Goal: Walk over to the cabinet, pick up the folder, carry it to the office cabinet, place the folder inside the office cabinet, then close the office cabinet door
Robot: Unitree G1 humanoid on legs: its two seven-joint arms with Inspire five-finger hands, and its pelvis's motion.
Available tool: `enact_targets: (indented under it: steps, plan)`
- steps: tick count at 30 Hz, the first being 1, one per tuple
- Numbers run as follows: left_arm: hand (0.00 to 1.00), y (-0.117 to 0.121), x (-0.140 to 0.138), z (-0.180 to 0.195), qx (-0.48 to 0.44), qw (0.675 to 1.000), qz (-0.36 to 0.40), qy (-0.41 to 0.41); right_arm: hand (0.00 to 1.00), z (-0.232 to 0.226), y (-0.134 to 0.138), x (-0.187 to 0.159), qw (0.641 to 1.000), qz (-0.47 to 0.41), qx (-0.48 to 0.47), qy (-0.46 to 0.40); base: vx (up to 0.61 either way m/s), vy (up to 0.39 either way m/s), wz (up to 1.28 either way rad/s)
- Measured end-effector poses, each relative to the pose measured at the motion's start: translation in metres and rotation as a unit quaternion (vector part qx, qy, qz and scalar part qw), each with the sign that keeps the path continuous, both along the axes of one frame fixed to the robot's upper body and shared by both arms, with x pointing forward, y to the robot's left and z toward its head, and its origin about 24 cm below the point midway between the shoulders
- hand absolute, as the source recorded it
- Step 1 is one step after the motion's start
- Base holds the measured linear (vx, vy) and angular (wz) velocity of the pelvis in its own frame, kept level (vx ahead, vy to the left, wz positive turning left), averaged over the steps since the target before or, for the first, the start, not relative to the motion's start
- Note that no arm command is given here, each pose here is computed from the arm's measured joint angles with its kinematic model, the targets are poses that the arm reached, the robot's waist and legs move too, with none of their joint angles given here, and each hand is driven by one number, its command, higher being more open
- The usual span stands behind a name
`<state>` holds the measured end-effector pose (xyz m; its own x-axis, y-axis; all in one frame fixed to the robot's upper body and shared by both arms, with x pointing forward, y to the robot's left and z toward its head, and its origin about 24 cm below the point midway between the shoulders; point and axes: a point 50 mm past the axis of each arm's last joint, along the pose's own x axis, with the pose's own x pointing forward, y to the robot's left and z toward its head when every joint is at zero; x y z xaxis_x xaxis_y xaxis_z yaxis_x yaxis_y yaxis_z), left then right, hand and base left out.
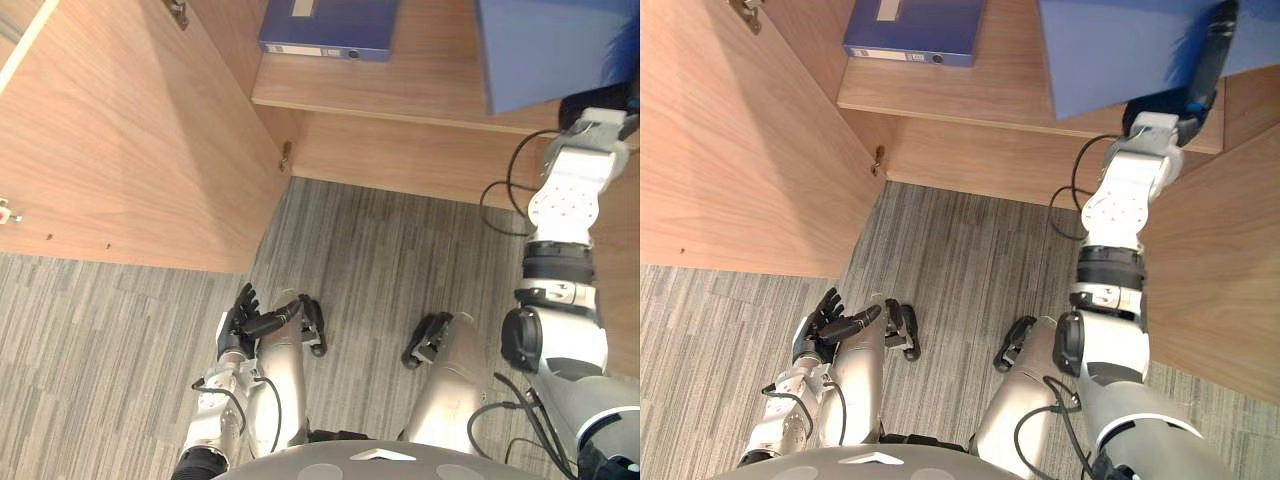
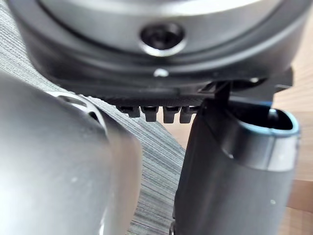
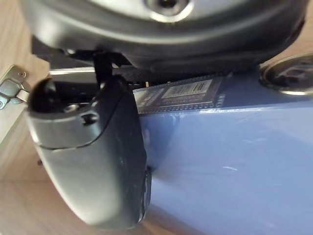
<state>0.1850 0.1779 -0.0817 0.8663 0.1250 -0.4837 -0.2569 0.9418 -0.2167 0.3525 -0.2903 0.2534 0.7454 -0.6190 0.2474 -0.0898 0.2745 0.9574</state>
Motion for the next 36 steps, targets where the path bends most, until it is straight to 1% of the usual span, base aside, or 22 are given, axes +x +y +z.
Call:
enact_targets:
  steps: [5,11,13,18,24,30,34,36]
  plan:
    - [1.0,-0.002,-0.008,-0.01,-0.005,1.0,-0.009,0.024,0.0,0.018,-0.026,-0.001,0.999,-0.031,0.024,0.002,-0.01,0.017,0.05]
    - [1.0,-0.002,-0.018,-0.015,-0.009,0.999,-0.009,0.037,0.0,0.038,-0.031,0.0,0.998,-0.034,0.05,-0.013,0.01,0.002,0.03]
    - [1.0,-0.002,-0.018,-0.015,-0.01,0.999,-0.01,0.036,0.0,0.037,-0.037,-0.001,0.998,-0.043,0.045,-0.003,0.0,0.0,0.0]
    - [1.0,-0.002,-0.018,-0.015,-0.01,0.999,-0.011,0.036,0.0,0.035,-0.04,-0.001,0.998,-0.042,0.049,0.003,0.0,0.022,0.0]
    - [1.0,-0.003,-0.017,-0.014,-0.011,0.999,-0.013,0.034,0.0,0.033,-0.053,-0.006,0.997,-0.056,0.048,0.013,0.0,0.024,0.0]
    - [1.0,-0.002,-0.016,-0.014,-0.012,0.999,-0.018,0.031,0.0,0.027,-0.079,-0.016,0.995,-0.074,0.017,0.061,0.02,0.051,0.07]
    - [1.0,-0.002,-0.019,-0.014,-0.013,0.999,-0.019,0.032,0.0,0.029,-0.079,-0.016,0.995,-0.074,0.01,0.068,0.02,0.048,-0.03]
    - [1.0,-0.002,-0.02,-0.012,-0.013,0.999,-0.018,0.026,0.0,0.04,-0.074,-0.013,0.996,-0.069,0.009,0.058,0.04,0.059,-0.08]
